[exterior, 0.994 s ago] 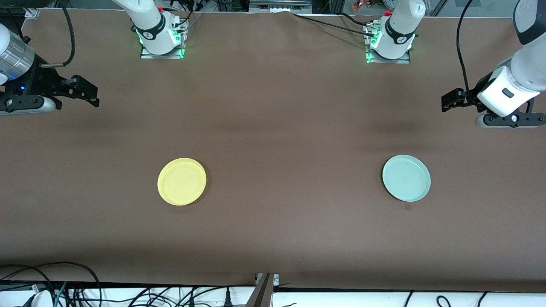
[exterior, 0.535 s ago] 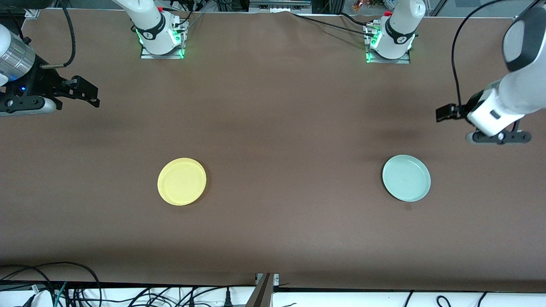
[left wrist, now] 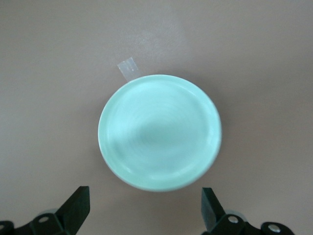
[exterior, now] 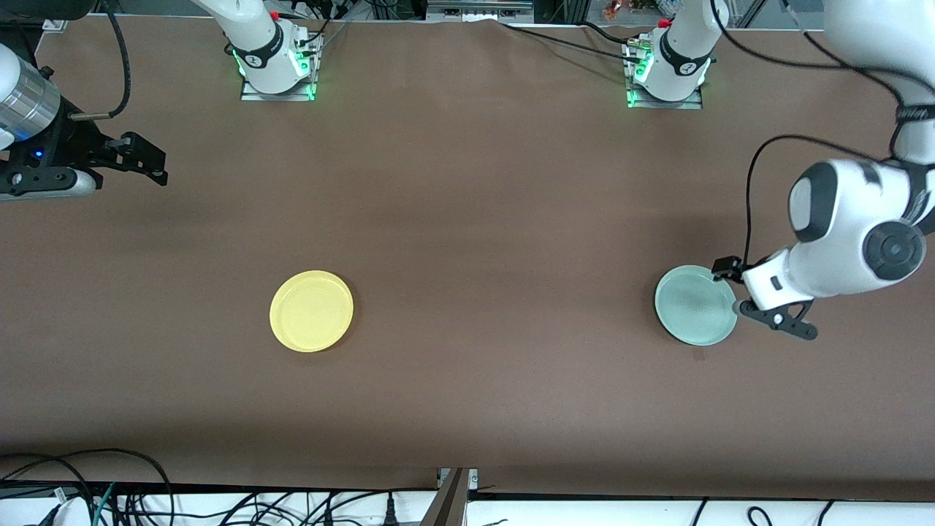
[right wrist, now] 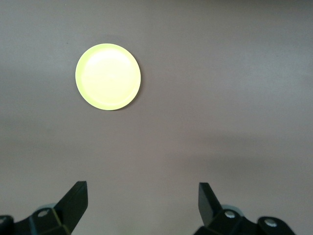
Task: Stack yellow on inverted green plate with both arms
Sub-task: 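Move the left gripper down to the rim of the green plate, then grasp the green plate rim with the left gripper and lift it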
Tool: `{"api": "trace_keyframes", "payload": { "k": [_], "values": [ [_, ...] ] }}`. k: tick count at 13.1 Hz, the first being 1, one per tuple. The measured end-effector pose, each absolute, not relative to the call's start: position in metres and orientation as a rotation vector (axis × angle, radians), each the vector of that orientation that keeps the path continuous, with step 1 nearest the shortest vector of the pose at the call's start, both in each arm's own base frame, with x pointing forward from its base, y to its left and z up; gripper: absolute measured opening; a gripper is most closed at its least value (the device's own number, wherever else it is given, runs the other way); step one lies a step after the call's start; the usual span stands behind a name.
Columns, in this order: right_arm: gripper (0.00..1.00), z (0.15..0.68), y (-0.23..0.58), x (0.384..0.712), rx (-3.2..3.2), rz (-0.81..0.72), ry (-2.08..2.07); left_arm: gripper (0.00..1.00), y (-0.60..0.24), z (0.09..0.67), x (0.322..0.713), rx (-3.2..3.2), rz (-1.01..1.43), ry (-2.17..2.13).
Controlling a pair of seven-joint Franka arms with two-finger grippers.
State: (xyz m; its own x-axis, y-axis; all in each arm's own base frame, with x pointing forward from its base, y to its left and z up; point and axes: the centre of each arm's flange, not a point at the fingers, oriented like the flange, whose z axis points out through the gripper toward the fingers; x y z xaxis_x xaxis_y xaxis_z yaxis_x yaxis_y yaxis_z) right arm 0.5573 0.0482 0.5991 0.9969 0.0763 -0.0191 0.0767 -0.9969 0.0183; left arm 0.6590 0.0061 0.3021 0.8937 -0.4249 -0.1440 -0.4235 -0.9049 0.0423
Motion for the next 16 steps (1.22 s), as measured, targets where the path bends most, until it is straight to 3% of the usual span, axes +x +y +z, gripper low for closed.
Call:
{"api": "trace_keyframes", "payload": {
  "k": [5, 10, 12, 13, 16],
  "values": [
    [1.0, 0.599, 0.049, 0.557, 3.12, -0.027, 0.121, 1.0, 0.029, 0.209, 0.678, 2.983, -0.103, -0.971],
    [1.0, 0.598, 0.049, 0.56, 3.12, -0.016, 0.122, 1.0, 0.034, 0.171, 0.681, 2.974, -0.062, -1.022],
    [1.0, 0.594, 0.05, 0.562, 3.118, -0.02, 0.122, 0.94, 0.037, 0.17, 0.681, 2.974, -0.062, -1.023],
    [1.0, 0.593, 0.05, 0.563, 3.118, -0.022, 0.122, 0.87, 0.036, 0.171, 0.682, 2.973, -0.059, -1.025],
    [1.0, 0.592, 0.049, 0.563, 3.117, -0.024, 0.12, 0.52, 0.036, 0.174, 0.684, 2.957, -0.049, -1.078]
  ]
}}
